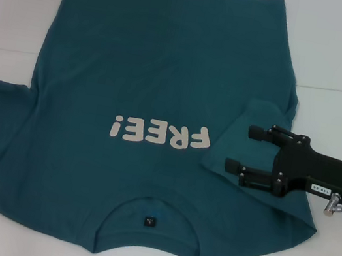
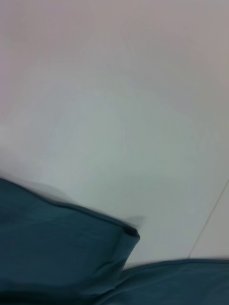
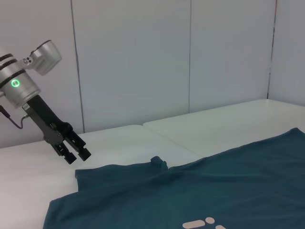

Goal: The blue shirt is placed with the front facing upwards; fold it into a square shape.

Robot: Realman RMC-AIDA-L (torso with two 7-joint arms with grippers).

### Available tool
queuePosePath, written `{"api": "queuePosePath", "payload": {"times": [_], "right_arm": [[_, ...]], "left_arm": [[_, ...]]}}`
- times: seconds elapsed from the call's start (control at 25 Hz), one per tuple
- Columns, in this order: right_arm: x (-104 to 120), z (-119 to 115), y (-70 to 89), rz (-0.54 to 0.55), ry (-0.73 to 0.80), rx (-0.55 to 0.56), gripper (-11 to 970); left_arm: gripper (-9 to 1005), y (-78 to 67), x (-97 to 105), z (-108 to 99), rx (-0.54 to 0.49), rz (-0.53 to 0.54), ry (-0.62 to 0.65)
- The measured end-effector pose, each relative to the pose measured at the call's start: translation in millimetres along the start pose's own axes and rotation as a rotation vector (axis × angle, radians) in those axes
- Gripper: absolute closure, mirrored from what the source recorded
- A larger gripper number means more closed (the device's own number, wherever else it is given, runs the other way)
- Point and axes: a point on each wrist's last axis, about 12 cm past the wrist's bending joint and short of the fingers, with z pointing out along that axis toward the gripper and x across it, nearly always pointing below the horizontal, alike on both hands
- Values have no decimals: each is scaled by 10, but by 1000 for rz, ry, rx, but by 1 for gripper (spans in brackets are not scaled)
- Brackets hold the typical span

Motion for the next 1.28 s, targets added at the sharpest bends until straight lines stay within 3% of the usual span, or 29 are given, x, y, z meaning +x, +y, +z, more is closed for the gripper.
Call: {"api": "queuePosePath", "payload": {"times": [1.28], "right_arm": [[11, -3, -6, 0, 8, 6, 43]], "left_arm": [[92, -33, -3, 139, -33, 20, -24]]}}
